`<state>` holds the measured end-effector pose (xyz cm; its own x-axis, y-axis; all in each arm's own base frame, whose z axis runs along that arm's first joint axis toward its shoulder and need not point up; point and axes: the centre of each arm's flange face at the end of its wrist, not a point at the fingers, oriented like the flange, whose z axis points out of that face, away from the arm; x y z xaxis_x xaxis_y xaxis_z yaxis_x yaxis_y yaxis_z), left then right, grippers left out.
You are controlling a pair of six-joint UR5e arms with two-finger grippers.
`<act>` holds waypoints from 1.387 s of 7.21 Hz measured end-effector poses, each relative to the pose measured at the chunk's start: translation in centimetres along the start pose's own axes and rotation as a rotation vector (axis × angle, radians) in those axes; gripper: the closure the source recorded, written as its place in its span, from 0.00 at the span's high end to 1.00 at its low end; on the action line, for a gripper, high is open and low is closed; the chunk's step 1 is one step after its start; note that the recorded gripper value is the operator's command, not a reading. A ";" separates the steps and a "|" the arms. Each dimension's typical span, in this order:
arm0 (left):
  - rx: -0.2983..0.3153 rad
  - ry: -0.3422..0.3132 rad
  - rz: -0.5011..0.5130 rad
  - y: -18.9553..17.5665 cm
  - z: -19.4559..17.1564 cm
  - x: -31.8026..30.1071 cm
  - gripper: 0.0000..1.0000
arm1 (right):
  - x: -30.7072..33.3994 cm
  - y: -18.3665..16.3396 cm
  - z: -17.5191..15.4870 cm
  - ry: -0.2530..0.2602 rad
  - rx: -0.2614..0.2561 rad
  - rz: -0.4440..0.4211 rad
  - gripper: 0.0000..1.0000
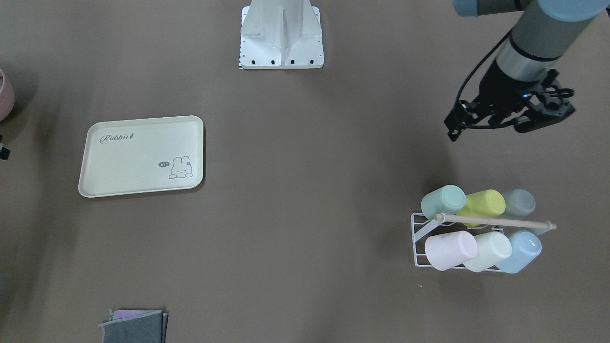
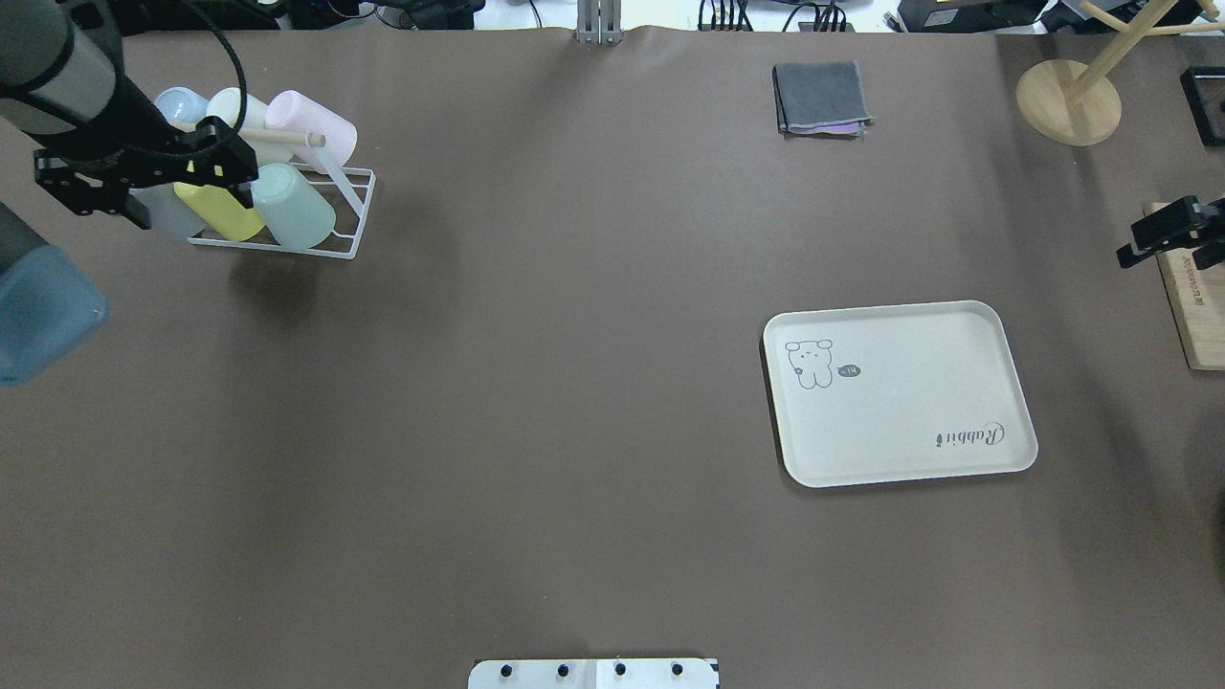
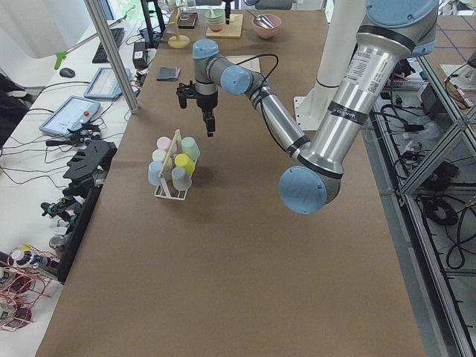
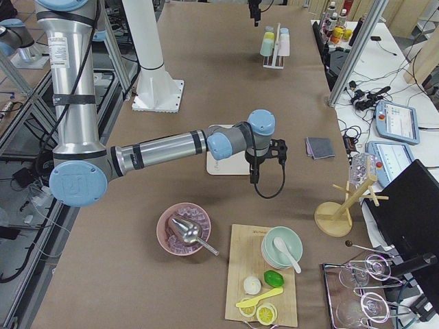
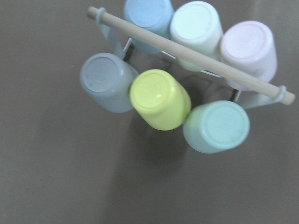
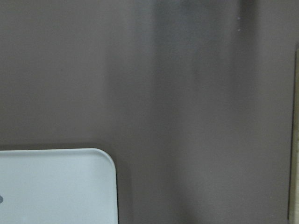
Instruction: Pick up and place green cup on tray
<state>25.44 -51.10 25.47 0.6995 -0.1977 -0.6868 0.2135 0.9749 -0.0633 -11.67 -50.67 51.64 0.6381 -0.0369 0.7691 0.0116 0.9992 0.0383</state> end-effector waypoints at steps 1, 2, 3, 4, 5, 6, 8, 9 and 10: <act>0.043 -0.021 0.151 2.1 0.9 3.2 0.99 | -1.5 0.2 2.4 -0.001 -0.023 -0.007 0.99; 0.099 -0.060 0.341 4.0 1.8 5.4 0.99 | -1.9 0.4 4.7 -0.004 -0.034 -0.007 0.99; 0.135 -0.086 0.526 5.3 2.0 6.6 0.99 | -1.8 0.5 7.2 -0.019 -0.034 0.003 0.96; 0.148 -0.094 0.693 6.5 2.2 7.4 0.99 | -2.2 0.9 9.3 -0.040 -0.030 0.016 0.93; 0.174 -0.121 0.904 8.0 3.5 8.4 0.99 | -2.9 1.3 10.7 -0.059 -0.026 0.025 0.89; 0.230 -0.211 1.136 9.5 5.8 9.5 0.99 | -3.5 1.6 11.6 -0.069 -0.023 0.026 0.86; 0.297 -0.541 1.653 11.0 9.2 10.4 0.99 | -4.2 2.2 12.5 -0.074 -0.030 0.022 0.85; 0.286 -0.742 1.874 10.7 9.6 10.3 0.99 | -4.4 2.4 12.9 -0.074 -0.038 0.018 0.83; 0.251 -0.940 2.018 10.2 10.0 10.0 0.99 | -4.6 2.8 13.4 -0.072 -0.048 0.013 0.83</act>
<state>41.39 -44.13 25.19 0.0507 0.6827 0.7290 -0.9767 -0.1185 0.1789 -24.88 -47.91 56.71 0.5814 -0.0235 0.8133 0.0418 0.9991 -0.0010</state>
